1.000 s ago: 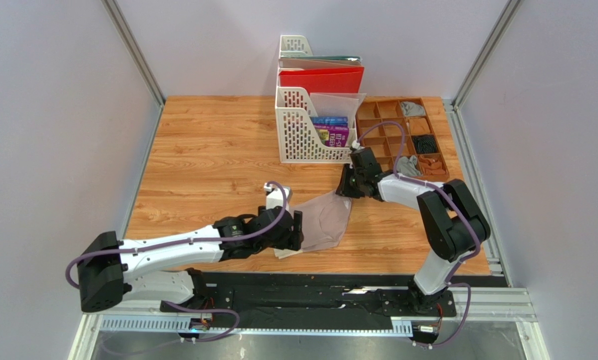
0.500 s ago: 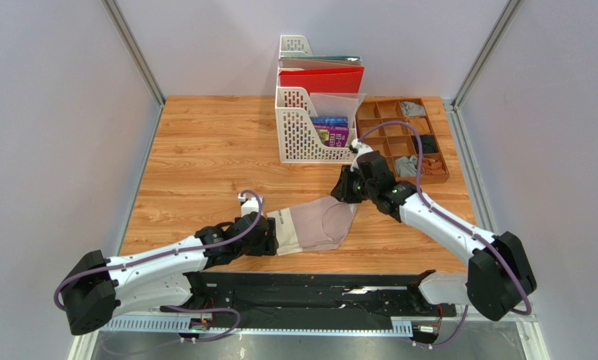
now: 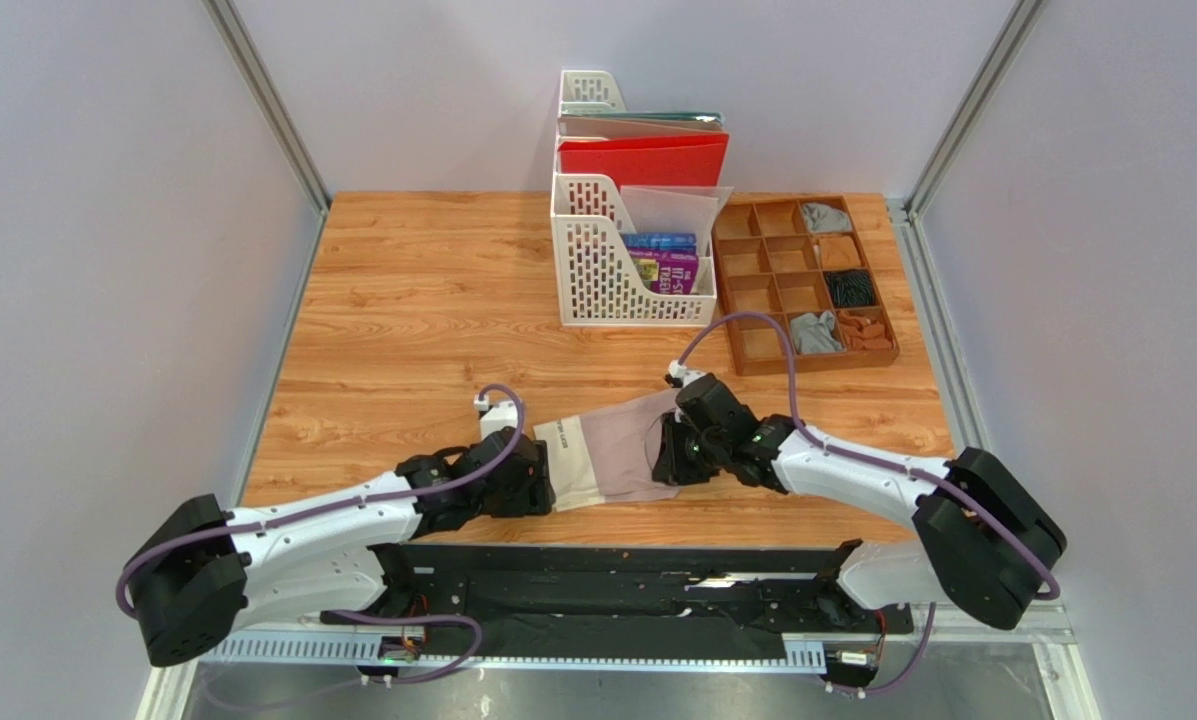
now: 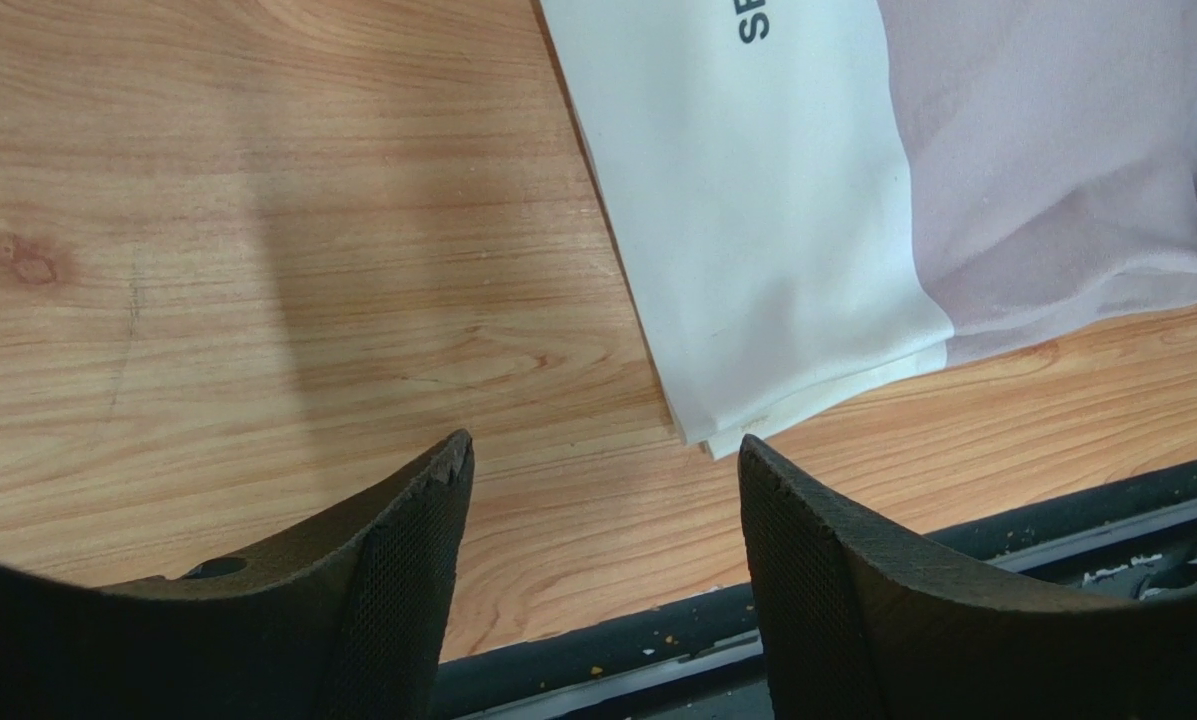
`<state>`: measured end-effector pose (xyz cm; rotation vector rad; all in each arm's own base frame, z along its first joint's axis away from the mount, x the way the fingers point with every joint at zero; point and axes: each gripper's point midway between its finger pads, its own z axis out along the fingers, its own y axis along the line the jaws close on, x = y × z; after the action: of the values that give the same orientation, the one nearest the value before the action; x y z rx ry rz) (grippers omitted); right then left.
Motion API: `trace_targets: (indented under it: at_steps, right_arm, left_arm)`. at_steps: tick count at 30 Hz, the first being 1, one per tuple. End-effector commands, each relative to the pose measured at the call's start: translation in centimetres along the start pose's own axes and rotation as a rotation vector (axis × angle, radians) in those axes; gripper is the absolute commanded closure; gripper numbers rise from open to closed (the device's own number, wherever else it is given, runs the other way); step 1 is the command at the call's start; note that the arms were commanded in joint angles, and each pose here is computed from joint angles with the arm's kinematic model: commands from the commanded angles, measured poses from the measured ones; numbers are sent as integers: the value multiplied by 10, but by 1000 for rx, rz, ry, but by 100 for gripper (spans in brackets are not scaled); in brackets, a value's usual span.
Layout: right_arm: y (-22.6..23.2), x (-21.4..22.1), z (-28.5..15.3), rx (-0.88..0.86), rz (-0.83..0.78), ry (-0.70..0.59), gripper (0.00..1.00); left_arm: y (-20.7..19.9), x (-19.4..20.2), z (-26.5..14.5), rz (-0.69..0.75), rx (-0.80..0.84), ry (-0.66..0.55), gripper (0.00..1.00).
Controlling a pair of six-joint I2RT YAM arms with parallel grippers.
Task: Roll the underwear
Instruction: Adjust the underwear at the center of the board.
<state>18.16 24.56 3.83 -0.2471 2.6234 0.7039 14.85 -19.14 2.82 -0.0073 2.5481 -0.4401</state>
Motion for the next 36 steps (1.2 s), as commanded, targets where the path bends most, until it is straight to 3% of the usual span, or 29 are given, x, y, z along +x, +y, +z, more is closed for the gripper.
trace_targets:
  at_steps: [1, 25, 36]
  right_arm:
    - [8, -12, -5, -24, 18, -82, 90]
    - [-34, 18, -6, 141, -6, -39, 91]
    - [-3, -25, -46, 59, 18, -202, 84]
  left_arm:
    - [1, 2, 0, -46, 12, -4, 30]
    - [-14, 4, 9, -149, 70, -5, 31]
    - [-20, 6, 13, -168, 93, 5, 36]
